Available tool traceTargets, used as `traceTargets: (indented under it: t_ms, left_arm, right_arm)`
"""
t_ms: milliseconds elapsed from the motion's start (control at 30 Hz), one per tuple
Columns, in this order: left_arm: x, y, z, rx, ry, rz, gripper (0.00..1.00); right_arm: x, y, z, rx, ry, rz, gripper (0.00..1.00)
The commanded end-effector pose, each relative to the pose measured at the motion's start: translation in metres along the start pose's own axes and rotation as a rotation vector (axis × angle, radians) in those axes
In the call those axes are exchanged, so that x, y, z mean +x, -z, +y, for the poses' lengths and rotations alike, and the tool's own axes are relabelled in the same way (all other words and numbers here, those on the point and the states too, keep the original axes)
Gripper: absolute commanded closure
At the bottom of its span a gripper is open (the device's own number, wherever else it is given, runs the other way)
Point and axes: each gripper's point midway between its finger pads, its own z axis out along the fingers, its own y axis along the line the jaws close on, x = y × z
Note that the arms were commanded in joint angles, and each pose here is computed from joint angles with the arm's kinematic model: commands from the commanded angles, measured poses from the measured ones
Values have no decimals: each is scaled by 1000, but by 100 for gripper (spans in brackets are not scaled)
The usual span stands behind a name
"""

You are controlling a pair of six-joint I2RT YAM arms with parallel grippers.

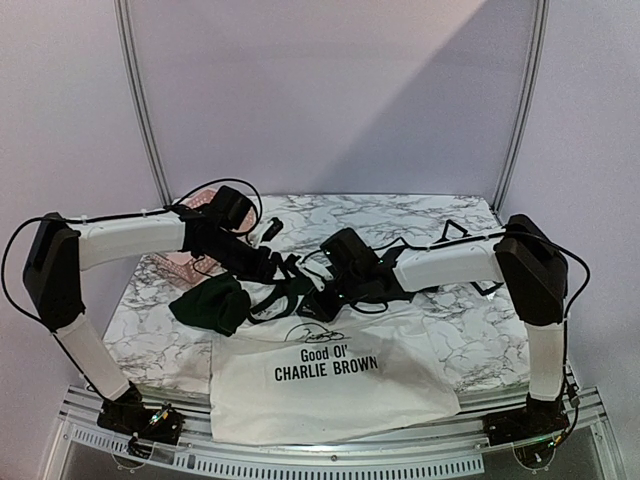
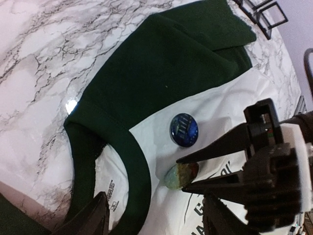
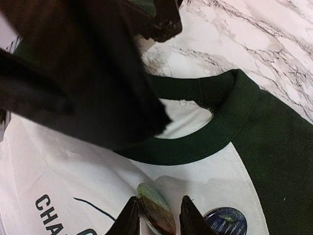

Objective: Remove the brooch from the garment
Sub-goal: Pick up the brooch from the crumpled clothing.

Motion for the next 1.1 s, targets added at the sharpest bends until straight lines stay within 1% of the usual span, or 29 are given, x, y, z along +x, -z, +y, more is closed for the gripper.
traceTargets:
  t_ms: [0,67,133,200,367,467,500,833,1067]
  left_arm:
    - [-9,12,-9,29,-19,-48,35]
    - [-9,13,-8,29,-17,-49,35]
    - [-10,14,-9,31,-17,-52,35]
    - [-10,15,-9,33,-16,-56,34]
    - [-11,19,-11,56,-18,-65,34]
    - [-8,17,-15,91,-16,-50,34]
    - [-6,14,-17,103,-13,-41,34]
    - [7,-3,-24,200,31,25,32]
    - [18,-17,-28,234,51,75,32]
  right_arm:
    - [13,-10,-2,17,25,53,73]
    - [15,-12,-4,28,26,55,76]
    - [14,-13,-4,33,29,48,84]
    - [11,-12,-3,32,25,28,88]
    - [-6,0,5,4,-15,-72,94]
    - [-18,9,8,-4,-39,-150,98]
    - [-15,10,7,-3,-48,-161,99]
    - [-28,53,15,-37,-164,-393,100]
    - [-30,63,17,-62,-220,-471,100]
